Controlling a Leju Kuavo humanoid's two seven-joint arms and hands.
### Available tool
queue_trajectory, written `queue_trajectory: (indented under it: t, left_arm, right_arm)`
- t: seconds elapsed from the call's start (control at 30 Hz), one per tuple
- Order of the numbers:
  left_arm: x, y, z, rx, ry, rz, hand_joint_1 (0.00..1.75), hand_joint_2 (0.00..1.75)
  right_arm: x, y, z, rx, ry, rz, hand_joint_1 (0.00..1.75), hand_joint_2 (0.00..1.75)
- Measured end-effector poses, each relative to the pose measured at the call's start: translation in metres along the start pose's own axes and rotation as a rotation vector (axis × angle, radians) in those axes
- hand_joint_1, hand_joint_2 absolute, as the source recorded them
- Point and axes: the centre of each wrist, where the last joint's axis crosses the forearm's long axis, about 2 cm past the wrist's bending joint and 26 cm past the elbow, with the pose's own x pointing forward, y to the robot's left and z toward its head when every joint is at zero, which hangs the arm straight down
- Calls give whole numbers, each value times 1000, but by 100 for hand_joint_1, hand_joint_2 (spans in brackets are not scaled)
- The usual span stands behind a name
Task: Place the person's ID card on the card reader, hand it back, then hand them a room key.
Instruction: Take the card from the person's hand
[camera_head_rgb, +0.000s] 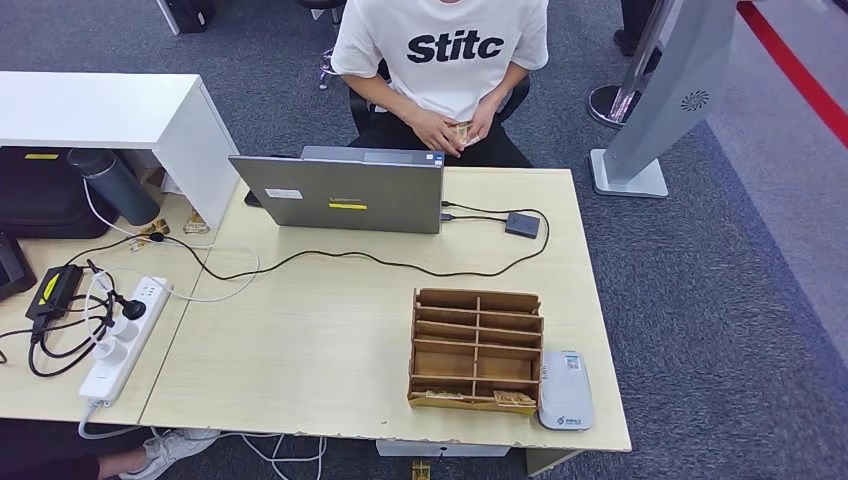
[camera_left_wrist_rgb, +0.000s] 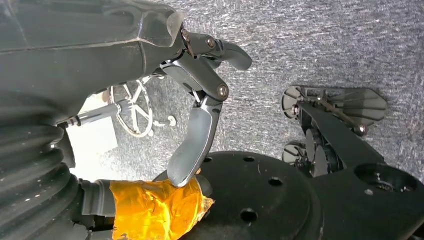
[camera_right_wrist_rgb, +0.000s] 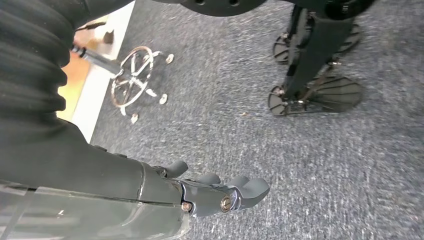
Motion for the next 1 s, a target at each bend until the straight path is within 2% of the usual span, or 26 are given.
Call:
queue_trajectory:
  t: [0.23,0.57,1.0]
  left_arm:
    - [2,6,0,32,9,27,0,175]
    - [6,13,-1,79,18,56,0,175]
    - [9,19,-1,140,30,81,0,175]
  right_arm:
    - [14,-10,-1,7,-60,-142,0,175]
    - [52,-12,0,49,-201,-422,0,175]
    - [104,-23,24,25,-499,-584,0,175]
